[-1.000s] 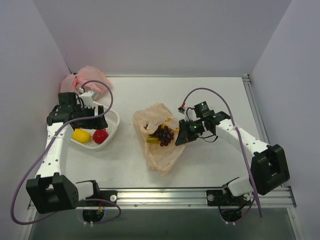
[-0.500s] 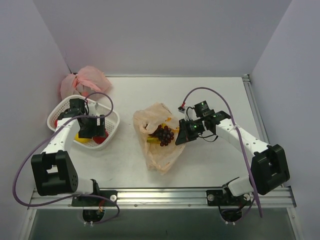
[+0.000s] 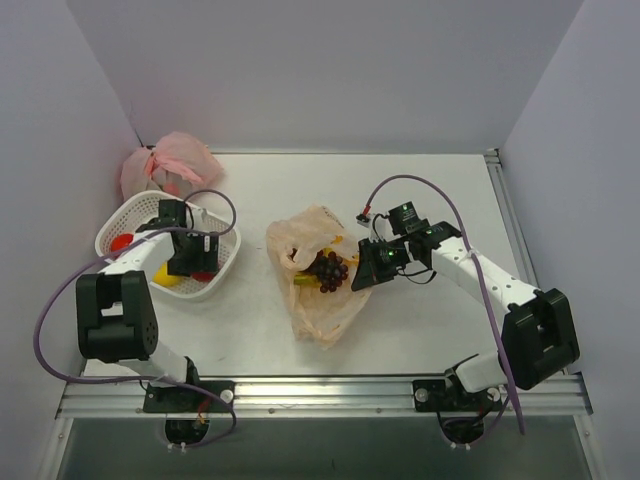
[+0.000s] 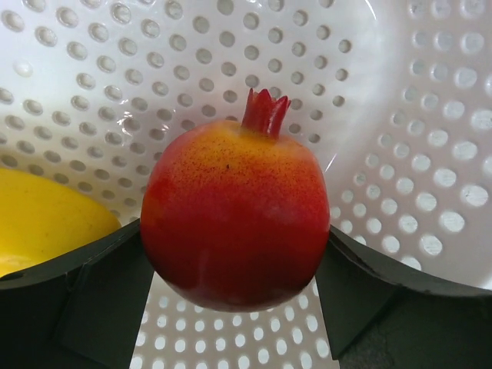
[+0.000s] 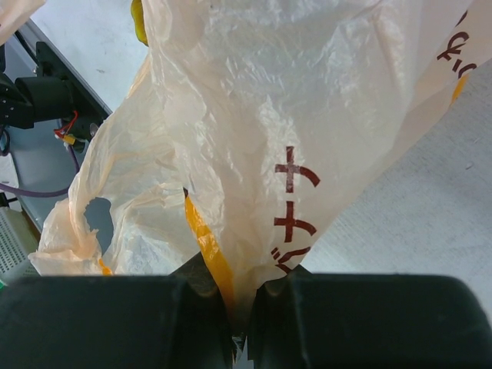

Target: Place the fake fruits into the plastic bag and tie a complex knot

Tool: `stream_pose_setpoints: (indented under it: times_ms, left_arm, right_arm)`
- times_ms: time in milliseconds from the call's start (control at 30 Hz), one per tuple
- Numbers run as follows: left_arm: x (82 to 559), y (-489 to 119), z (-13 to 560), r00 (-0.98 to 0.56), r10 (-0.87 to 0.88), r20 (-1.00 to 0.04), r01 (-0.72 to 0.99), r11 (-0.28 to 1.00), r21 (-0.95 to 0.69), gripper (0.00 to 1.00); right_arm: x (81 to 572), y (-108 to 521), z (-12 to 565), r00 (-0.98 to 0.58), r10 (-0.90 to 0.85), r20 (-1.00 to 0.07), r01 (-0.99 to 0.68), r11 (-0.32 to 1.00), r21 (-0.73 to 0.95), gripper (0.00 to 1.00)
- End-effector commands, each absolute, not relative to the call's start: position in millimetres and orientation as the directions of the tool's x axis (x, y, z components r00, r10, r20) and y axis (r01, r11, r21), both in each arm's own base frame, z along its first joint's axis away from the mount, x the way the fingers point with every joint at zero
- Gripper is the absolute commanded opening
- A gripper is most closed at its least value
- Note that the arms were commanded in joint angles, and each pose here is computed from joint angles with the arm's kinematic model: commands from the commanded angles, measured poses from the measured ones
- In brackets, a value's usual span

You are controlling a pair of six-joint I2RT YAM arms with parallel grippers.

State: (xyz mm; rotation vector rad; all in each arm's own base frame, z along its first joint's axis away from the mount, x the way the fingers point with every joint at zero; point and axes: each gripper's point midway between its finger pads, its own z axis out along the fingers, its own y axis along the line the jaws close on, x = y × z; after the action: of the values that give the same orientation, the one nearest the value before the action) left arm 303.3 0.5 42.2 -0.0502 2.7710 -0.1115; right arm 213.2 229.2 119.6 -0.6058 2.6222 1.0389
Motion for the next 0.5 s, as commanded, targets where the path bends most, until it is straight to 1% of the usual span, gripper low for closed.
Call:
stream_pose_setpoints:
  times_ms: [0,133,167,233,267,333,367,467]
  left_arm:
    - [325,7,46,-0.909,-0.075,-0.411,-0.056,0.997,-0.059,0.87]
    - [338,2,52,-0.898,-0.064,-0.434,-0.030,0.996,-0.084,0.87]
    - [344,0,57,-0.892,-0.054,-0.449,-0.016,0.996,-0.089,0.83]
    - [348,-3,67,-0.879,-0.052,-0.473,-0.001,0.994,-0.107,0.79]
    - [352,-6,75,-0.867,-0.015,-0.497,0.046,0.993,-0.112,0.76]
    - [353,-12,99,-0.832,0.002,-0.555,0.087,0.988,-0.128,0.74]
    - [352,-22,122,-0.793,0.002,-0.609,0.129,0.978,-0.164,0.73]
    - [341,-49,158,-0.722,0.051,-0.690,0.259,0.944,-0.202,0.72]
  right_arm:
    - [215,232,126,-0.872,-0.301,-0.386,-0.484,0.652,0.584,0.00]
    - [216,232,125,-0.874,-0.301,-0.382,-0.481,0.652,0.586,0.00]
    - [216,232,125,-0.874,-0.303,-0.380,-0.481,0.652,0.586,0.00]
    - [217,233,127,-0.872,-0.302,-0.384,-0.483,0.650,0.587,0.00]
    - [217,233,128,-0.872,-0.303,-0.385,-0.485,0.649,0.586,0.00]
    - [218,232,128,-0.872,-0.300,-0.387,-0.483,0.651,0.585,0.00]
    - [218,232,129,-0.872,-0.299,-0.389,-0.484,0.652,0.584,0.00]
    - [218,231,128,-0.874,-0.296,-0.386,-0.480,0.653,0.585,0.00]
